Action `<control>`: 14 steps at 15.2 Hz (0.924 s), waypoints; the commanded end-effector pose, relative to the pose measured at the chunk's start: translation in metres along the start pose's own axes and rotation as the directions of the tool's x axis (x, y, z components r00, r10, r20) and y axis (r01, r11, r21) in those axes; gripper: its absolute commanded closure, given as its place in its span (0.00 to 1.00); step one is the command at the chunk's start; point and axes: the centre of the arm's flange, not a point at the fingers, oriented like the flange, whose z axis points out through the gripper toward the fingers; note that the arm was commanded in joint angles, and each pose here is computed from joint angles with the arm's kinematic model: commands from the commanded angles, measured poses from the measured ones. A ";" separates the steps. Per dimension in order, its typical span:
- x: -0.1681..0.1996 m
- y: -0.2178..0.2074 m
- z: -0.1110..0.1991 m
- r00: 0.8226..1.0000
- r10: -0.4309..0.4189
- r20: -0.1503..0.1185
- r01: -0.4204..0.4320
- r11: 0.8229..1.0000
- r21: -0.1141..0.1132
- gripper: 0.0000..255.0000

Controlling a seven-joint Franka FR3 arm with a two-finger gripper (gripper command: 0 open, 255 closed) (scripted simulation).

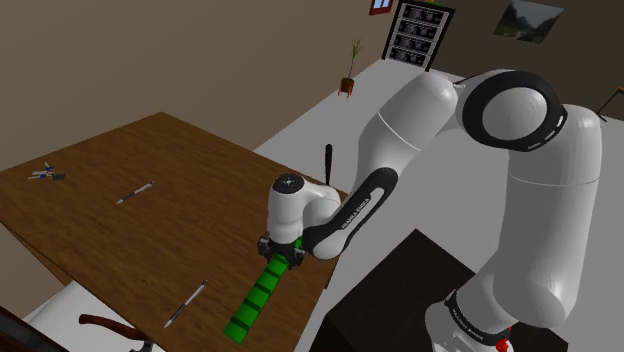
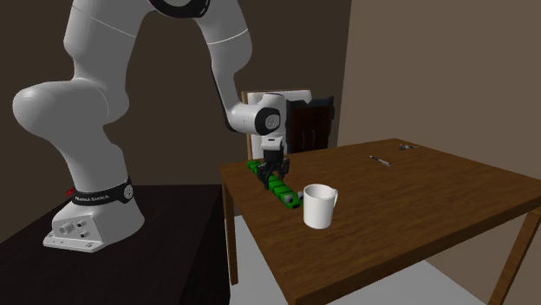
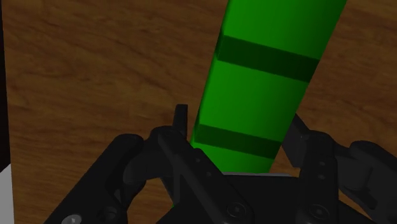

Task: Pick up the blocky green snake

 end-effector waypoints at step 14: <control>0.001 0.002 -0.076 1.000 0.001 0.001 -0.001 1.000 -0.004 1.00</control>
